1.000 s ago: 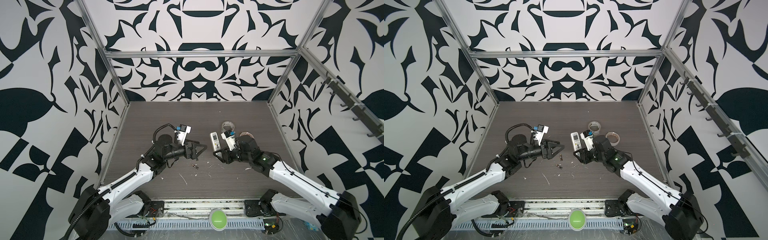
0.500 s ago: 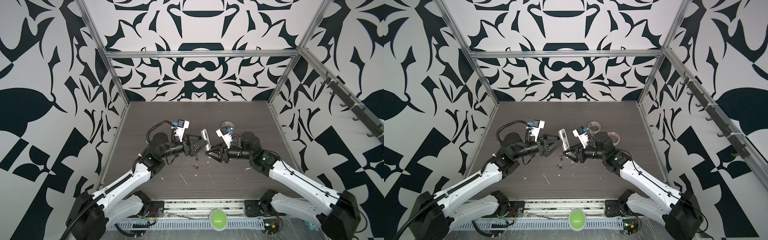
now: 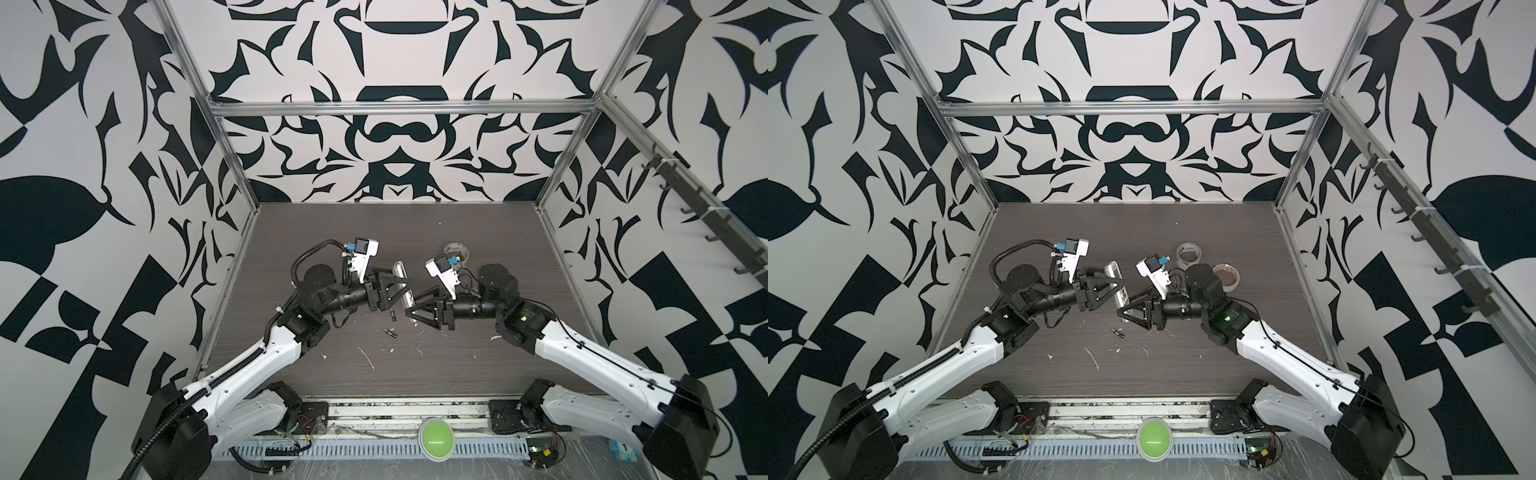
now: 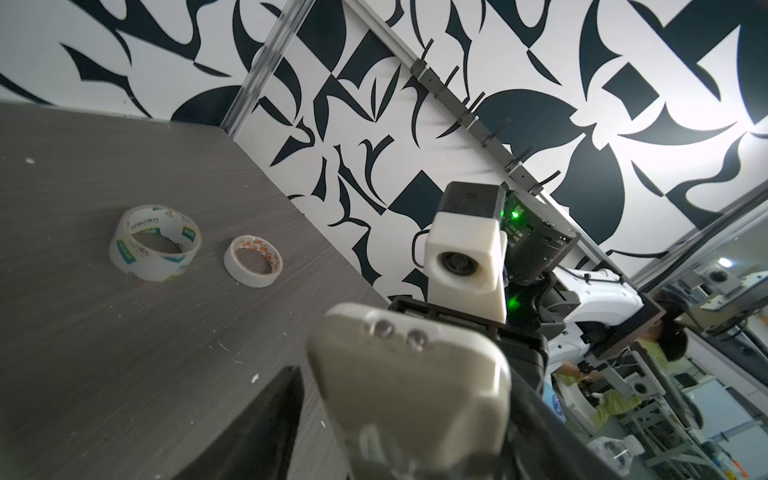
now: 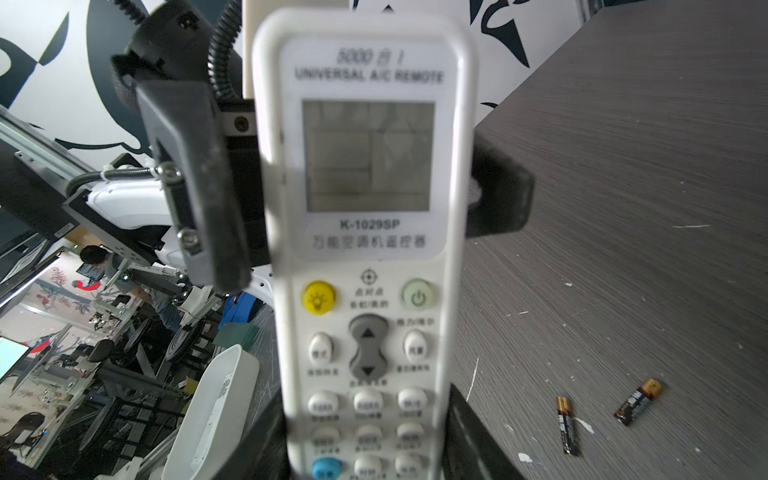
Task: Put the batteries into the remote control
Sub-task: 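Lift the remote upright with the right gripper toward the left gripper, then rotate the held remote with the right gripper, presenting its end to the left gripper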
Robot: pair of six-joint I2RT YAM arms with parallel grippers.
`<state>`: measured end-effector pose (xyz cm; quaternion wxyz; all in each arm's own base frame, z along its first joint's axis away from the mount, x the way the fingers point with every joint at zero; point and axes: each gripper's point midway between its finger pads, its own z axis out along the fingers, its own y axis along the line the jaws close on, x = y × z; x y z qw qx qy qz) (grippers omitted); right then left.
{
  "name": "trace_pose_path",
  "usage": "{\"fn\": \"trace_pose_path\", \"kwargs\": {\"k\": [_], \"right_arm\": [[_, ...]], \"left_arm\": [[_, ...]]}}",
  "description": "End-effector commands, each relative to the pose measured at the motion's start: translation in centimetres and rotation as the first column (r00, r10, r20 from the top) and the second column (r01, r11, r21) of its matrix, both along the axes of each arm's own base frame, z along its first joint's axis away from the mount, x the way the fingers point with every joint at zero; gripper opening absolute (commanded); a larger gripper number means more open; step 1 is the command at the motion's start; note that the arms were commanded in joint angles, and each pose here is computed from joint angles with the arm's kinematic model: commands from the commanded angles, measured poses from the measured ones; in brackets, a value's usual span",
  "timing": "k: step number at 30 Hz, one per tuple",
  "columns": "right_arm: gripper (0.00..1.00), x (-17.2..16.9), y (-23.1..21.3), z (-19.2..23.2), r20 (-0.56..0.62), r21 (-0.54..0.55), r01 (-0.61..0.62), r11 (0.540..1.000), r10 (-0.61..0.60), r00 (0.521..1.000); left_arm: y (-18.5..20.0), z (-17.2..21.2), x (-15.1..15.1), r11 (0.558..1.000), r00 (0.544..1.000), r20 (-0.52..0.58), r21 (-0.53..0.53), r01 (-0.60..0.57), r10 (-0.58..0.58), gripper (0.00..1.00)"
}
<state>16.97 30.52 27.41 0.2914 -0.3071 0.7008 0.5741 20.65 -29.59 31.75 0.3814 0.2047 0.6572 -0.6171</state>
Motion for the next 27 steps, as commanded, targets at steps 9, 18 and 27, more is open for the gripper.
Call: {"fn": "trace_pose_path", "kwargs": {"k": [9,18,27], "right_arm": [[0.0,-1.2,1.1,4.3,0.105,0.11,-0.109,0.988,0.097,0.99],[0.44,0.7,0.0,3.6,0.153,0.015,0.06,0.998,-0.061,0.986],[0.96,2.9,-0.7,1.4,0.205,-0.152,0.218,0.964,-0.185,0.961]], "left_arm": [[0.6,3.0,-1.5,0.995,0.995,0.088,-0.089,0.044,-0.037,0.41],[0.7,1.3,0.4,0.998,0.998,0.022,-0.011,-0.057,0.058,0.18],[2.8,-0.4,4.4,0.945,0.942,-0.096,0.084,-0.316,0.323,0.1]]}}
